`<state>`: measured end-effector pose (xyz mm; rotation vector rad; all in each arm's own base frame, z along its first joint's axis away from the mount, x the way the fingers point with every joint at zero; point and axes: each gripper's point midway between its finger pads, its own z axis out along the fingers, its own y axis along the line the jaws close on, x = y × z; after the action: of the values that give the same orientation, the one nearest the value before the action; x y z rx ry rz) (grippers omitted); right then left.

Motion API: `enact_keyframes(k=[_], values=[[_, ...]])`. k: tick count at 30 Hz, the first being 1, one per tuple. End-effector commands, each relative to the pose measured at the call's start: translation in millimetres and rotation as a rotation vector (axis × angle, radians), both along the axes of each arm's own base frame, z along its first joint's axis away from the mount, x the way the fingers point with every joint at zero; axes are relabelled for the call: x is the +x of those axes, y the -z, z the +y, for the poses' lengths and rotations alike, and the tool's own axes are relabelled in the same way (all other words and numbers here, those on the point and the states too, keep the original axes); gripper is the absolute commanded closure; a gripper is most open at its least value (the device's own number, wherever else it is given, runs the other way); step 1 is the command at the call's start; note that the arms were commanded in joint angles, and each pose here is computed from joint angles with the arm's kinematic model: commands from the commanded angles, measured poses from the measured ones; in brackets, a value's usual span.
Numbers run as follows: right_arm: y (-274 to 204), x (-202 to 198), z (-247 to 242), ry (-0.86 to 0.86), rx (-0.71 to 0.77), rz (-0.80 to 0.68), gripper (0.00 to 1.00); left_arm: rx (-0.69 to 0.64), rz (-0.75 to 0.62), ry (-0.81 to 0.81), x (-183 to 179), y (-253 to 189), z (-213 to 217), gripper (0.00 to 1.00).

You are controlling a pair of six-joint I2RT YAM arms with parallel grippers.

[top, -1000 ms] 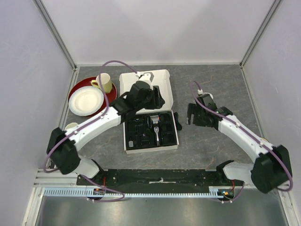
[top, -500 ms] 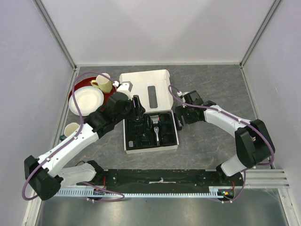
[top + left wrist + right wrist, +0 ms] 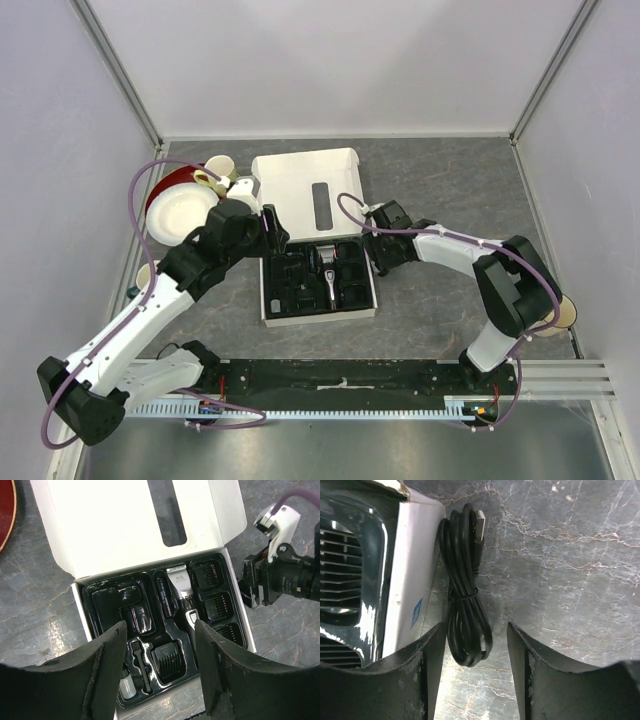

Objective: Sort the hair-cutting tools

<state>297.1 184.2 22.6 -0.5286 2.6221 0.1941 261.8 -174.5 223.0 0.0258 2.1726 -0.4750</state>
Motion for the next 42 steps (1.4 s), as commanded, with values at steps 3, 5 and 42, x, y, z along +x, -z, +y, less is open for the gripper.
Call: enact_keyframes(k=[3,5,42], values=[[0,14,9,0.058,-0.012,-0.039,0.57,0.049,-0.031,-0.011,0,-5,18,0.36],[-3,15,2,0.090,-0.040,-0.053,0.71,0.052,-0.029,-0.013,-1,-4,20,0.36],[-130,-48,238,-0.251,0.258,-0.261,0.91,0.152,-0.042,-0.368,-2,7,111,0.36]])
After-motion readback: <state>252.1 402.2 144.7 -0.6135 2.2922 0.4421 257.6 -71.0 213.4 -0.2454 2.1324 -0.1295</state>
